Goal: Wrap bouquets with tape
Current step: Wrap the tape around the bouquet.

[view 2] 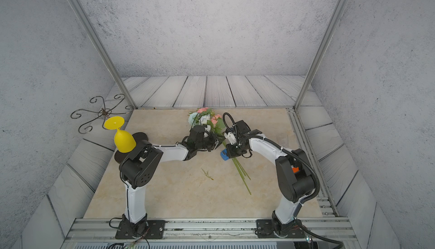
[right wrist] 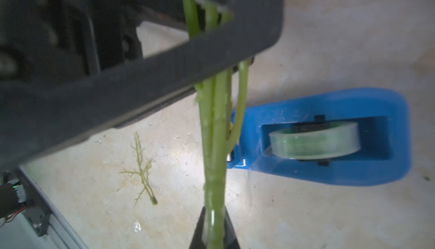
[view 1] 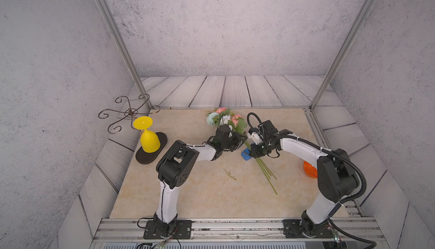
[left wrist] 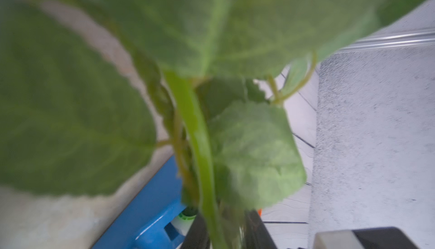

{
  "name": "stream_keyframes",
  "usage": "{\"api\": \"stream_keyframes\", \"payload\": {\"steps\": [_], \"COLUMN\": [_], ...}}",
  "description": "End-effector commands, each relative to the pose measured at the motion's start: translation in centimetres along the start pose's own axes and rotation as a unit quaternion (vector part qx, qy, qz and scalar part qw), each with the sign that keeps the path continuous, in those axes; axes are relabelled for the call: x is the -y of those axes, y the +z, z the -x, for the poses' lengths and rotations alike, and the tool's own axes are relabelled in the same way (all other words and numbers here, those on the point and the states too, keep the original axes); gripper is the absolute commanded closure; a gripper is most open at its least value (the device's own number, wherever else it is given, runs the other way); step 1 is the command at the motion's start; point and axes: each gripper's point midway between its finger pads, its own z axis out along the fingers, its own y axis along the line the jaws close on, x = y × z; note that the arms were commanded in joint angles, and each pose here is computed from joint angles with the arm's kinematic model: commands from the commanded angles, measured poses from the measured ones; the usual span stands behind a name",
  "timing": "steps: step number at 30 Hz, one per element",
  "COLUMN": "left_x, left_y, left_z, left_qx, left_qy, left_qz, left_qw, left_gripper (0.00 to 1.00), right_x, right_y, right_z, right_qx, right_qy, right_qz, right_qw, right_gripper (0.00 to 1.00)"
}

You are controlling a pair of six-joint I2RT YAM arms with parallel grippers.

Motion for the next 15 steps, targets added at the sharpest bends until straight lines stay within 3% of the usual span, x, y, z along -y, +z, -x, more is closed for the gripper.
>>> {"api": "stream_keyframes", "payload": {"steps": [1,5,7,11,15], "left_x": [-2.5,-2.6,-2.4,-0.7,-1.2], "left_y": [-0.6,-0.2,0.7,1.6,1.9], "left_z": [-2.1,-1.5,-1.5,-1.5,-2.1], "left_qx": [-0.039,-0.026,-0.030,-0.040,-0.053], "left_qy": [0.004,-0.018,-0.035,-0.016,-0.037], "left_qz": [0.089,0.098,0.086,0.078,0.091], "left_qw": [0.995,0.995,0.995,0.996,0.994], "left_gripper": [0.62,0.48,0.45,0.46,0.61], "right_x": [0.7,0.1,-0.3,-1.2,-0.9], "right_y": [-1.2,-0.3,-0.1,0.6,1.0], "right_z": [1.9,1.8,1.6,1.4,1.4], "right_qx": [0.030,0.023,0.025,0.024,0.018], "right_qy": [-0.033,-0.039,-0.044,-0.043,-0.054], "right_qz": [-0.053,-0.047,-0.040,-0.016,-0.022], "right_qw": [0.998,0.998,0.998,0.999,0.998], "right_gripper": [1.00,1.00,1.00,1.00,1.00]}}
